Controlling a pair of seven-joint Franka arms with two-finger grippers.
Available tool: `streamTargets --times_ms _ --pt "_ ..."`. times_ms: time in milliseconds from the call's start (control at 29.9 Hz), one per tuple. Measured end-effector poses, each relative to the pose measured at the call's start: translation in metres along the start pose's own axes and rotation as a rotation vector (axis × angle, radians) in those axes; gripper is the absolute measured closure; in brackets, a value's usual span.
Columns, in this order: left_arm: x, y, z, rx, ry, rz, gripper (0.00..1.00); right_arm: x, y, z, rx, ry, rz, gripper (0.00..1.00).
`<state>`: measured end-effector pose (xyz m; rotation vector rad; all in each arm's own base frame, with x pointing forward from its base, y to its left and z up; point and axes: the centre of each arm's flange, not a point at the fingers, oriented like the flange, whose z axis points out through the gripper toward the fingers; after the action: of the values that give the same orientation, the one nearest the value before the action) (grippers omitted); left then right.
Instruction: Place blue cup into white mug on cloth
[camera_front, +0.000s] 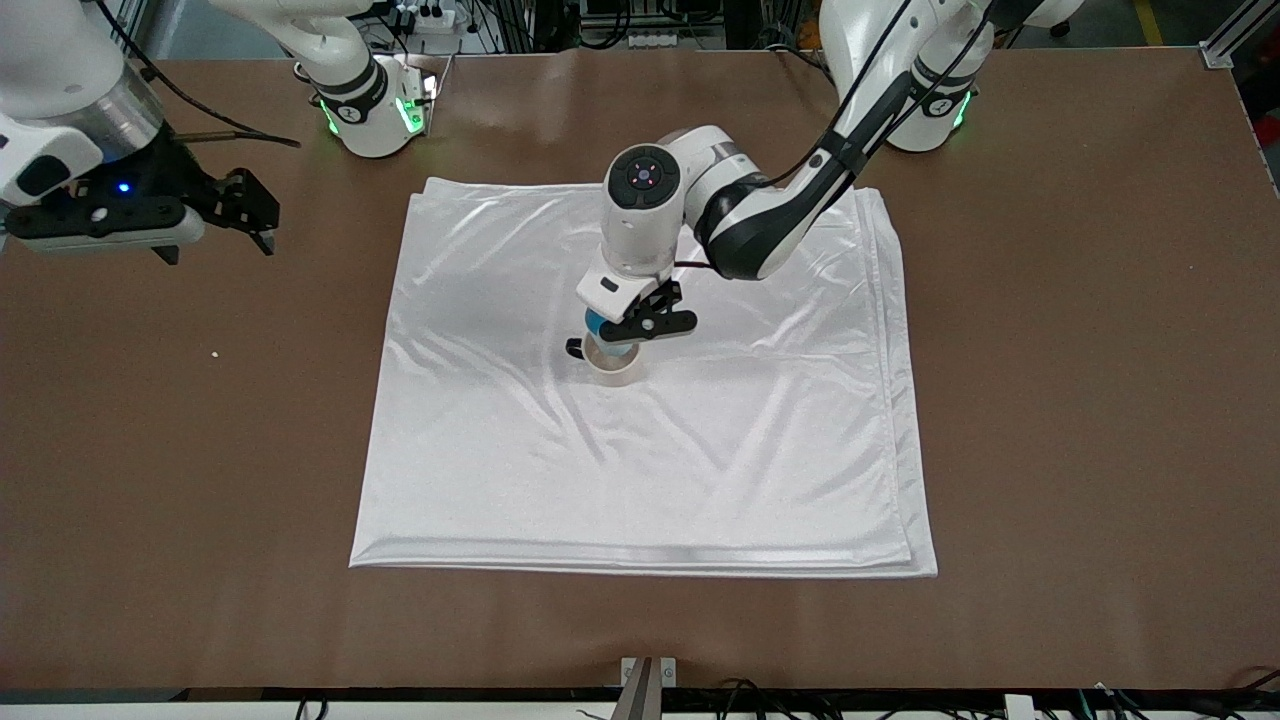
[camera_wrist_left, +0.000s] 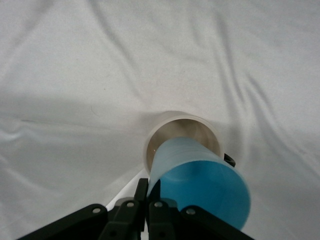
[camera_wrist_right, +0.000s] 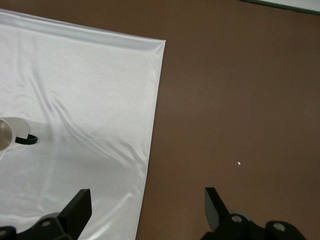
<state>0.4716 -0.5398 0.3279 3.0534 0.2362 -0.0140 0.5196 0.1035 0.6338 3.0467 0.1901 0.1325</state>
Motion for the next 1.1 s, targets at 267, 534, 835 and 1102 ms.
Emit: streamTargets --times_ms 267,534,835,1102 --pt "-0.002 0.003 0.017 -0.007 -0.009 0.004 0.96 -0.001 0.048 -0.008 0.056 -0.011 0.113 0.0" --pt "-0.002 0.004 0.021 -0.002 -0.004 0.006 0.7 -0.005 0.071 -0.009 0.082 -0.038 0.164 0.0" --pt "0.01 0.003 0.007 0.001 0.057 0.017 0.31 -0.008 0.069 -0.007 0.079 -0.07 0.22 0.0" --pt "0.05 -0.03 -0.062 0.045 0.12 0.02 0.0 0.002 0.085 0.002 0.085 -0.079 0.253 0.0"
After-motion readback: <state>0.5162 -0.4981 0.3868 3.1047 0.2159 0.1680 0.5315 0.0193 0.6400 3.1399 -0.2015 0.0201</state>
